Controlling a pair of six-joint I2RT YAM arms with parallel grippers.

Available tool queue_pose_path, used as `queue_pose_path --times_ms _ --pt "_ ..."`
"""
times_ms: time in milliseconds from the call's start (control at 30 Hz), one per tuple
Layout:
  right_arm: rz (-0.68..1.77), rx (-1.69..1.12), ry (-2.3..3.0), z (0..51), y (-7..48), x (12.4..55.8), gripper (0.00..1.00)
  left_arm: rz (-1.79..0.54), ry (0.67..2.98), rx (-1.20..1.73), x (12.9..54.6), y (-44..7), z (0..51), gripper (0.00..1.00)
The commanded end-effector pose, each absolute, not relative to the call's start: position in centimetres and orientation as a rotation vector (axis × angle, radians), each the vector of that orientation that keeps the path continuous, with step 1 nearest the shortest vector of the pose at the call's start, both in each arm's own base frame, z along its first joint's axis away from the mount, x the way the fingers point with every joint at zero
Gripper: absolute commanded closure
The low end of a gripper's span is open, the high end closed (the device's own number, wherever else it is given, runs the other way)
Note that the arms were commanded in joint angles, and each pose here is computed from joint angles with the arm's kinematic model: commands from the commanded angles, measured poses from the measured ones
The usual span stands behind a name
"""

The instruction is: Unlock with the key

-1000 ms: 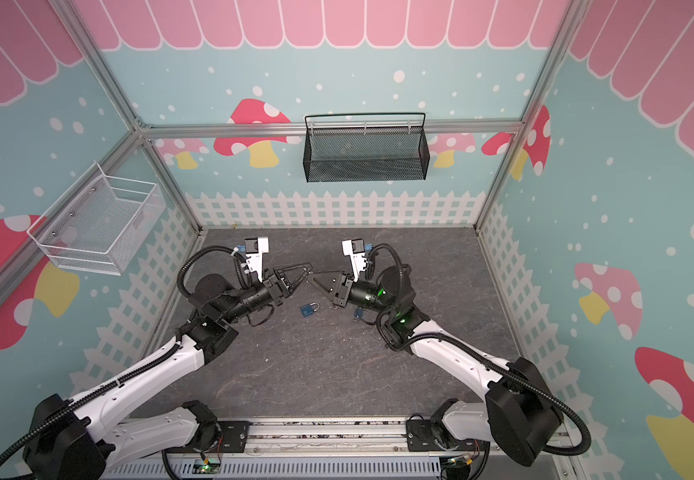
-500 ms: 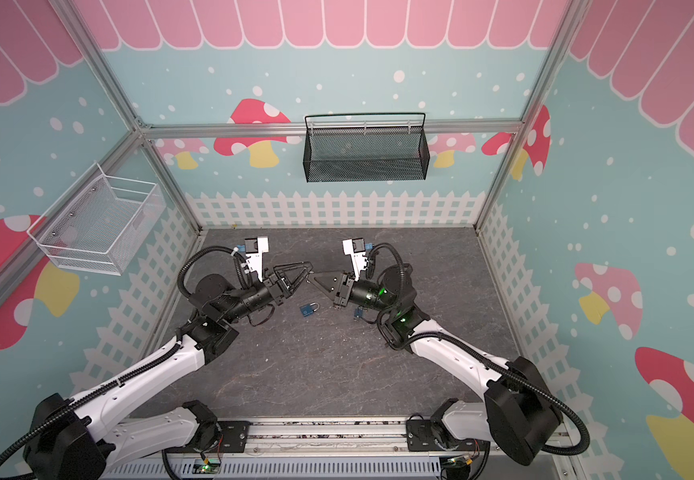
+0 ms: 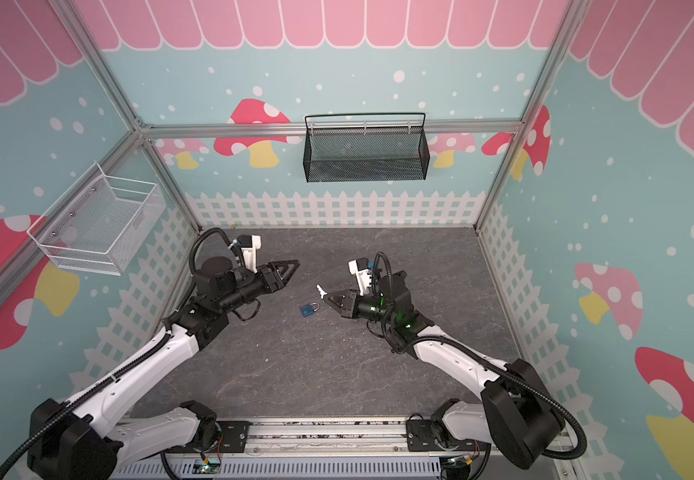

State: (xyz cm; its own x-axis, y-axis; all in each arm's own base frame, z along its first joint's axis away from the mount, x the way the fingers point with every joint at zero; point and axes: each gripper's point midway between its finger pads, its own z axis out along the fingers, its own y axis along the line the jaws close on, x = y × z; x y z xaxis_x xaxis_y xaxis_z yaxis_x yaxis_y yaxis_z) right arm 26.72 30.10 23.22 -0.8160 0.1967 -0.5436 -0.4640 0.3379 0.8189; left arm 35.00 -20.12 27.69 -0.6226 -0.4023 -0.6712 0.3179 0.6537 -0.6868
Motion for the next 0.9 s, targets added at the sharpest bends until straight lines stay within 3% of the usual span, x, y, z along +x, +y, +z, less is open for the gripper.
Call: queue_pose_path --times_ms 0,267,500,867 --pt "1.407 -0.236 2.16 19.9 29.0 26.2 1.0 -0.877 2.273 -0.112 35.3 -18.7 21.6 0.37" --pt "1.299 -0.202 2.27 16.1 27.7 25.6 1.0 -0.712 2.463 -0.057 38.6 -19.1 14.7 0.35" --pt "1.202 -0.201 2.346 14.3 27.0 25.8 1.0 -0.738 2.587 0.029 40.8 -21.5 9.4 0.34" --pt "1.131 -0.266 2.38 14.7 27.0 26.2 1.0 -0.688 2.699 0.051 40.7 -22.0 5.0 0.34"
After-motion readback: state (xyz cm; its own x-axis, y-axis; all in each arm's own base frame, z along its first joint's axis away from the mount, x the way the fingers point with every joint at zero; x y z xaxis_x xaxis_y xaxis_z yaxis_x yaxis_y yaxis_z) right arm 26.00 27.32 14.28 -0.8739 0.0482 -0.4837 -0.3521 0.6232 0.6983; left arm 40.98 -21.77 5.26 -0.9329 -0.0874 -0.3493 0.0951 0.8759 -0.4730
